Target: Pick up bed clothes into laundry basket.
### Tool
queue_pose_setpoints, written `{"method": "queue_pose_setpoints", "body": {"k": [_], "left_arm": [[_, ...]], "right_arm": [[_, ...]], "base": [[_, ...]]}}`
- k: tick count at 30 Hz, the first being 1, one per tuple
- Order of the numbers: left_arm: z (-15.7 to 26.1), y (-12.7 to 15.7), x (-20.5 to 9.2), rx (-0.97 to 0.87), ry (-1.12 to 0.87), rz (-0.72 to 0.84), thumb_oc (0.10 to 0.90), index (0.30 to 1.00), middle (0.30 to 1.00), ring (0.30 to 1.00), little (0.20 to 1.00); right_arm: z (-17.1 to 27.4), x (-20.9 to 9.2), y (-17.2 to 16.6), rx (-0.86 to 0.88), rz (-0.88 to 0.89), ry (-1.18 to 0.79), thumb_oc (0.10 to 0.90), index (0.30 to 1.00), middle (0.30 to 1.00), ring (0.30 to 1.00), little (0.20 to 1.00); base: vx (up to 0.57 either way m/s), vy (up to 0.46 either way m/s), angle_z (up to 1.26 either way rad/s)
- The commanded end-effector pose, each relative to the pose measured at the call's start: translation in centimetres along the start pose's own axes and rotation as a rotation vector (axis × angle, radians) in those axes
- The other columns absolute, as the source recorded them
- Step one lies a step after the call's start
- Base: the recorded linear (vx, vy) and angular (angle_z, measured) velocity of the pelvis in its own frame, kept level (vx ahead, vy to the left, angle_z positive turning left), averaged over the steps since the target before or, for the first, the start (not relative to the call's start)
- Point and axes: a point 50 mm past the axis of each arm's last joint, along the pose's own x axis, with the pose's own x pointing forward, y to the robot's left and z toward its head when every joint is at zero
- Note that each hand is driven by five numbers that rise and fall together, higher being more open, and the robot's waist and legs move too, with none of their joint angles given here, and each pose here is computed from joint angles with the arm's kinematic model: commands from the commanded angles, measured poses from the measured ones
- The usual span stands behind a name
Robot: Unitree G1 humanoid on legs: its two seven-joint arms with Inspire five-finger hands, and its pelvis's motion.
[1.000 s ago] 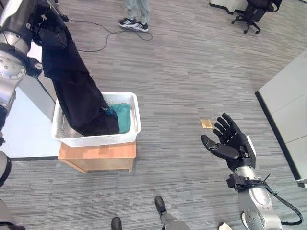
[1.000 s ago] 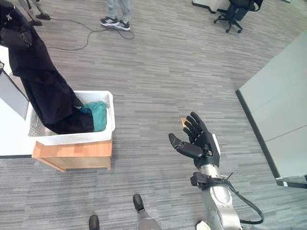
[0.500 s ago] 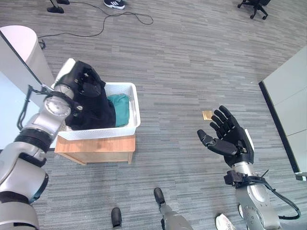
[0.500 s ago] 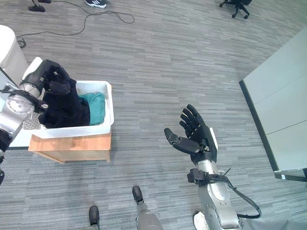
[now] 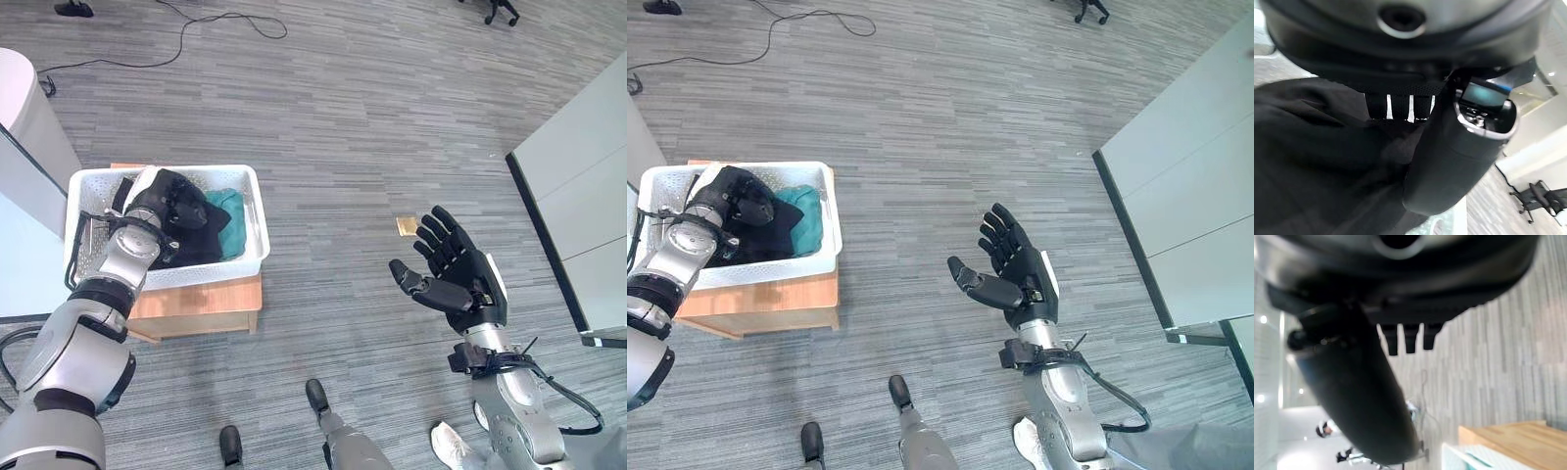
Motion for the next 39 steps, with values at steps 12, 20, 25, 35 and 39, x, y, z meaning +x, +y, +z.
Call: {"method": "queue_pose_setpoints", "body": {"k": [12, 20, 25, 35, 39], "left_arm": [[17.6, 14.1, -10.5, -0.058, -1.017, 0.298, 0.8, 0.9, 0.9, 0.9, 0.9], [13.5, 14.4, -15.3, -0.278, -1.13, 0.361, 0.8, 0.9, 0.9, 0.9, 0.9], [3.8, 9.8, -16.8, -0.561, -0.869, 0.339, 0.8, 0.9, 0.9, 0.9, 0.9], [-5.5, -6.0, -18.2, -1.249, -0.277, 0.007, 0.8, 0.9, 0.9, 0.9, 0.9], [-5.3, -9.0, -18.3, -1.316, -0.205, -0.073, 0.8, 0.9, 0.9, 0.9, 0.9]], "right_arm": [[6.1, 1.5, -1.8, -0.082, -0.009, -0.311, 0.8, 0.9, 0.9, 0.9, 0.9], [5.0, 1.2, -1.8, -0.1, -0.012, -0.254, 0.8, 0.9, 0.9, 0.9, 0.9], [5.2, 1.5, -1.1, -0.079, -0.003, -0.268, 0.8, 0.9, 0.9, 0.9, 0.9], [-1.0, 1.2, 3.2, 0.368, 0.068, -0.096, 0.8, 0.9, 0.9, 0.9, 0.9], [-3.7, 0.2, 5.3, 0.365, 0.126, 0.037, 0.8, 0.9, 0.9, 0.9, 0.9]], "base": [[0.01, -0.011, 0.08], [0.01, -0.029, 0.06], [-0.01, -0.011, 0.14], [-0.02, 0.004, 0.27], [-0.03, 0.003, 0.25]]}}
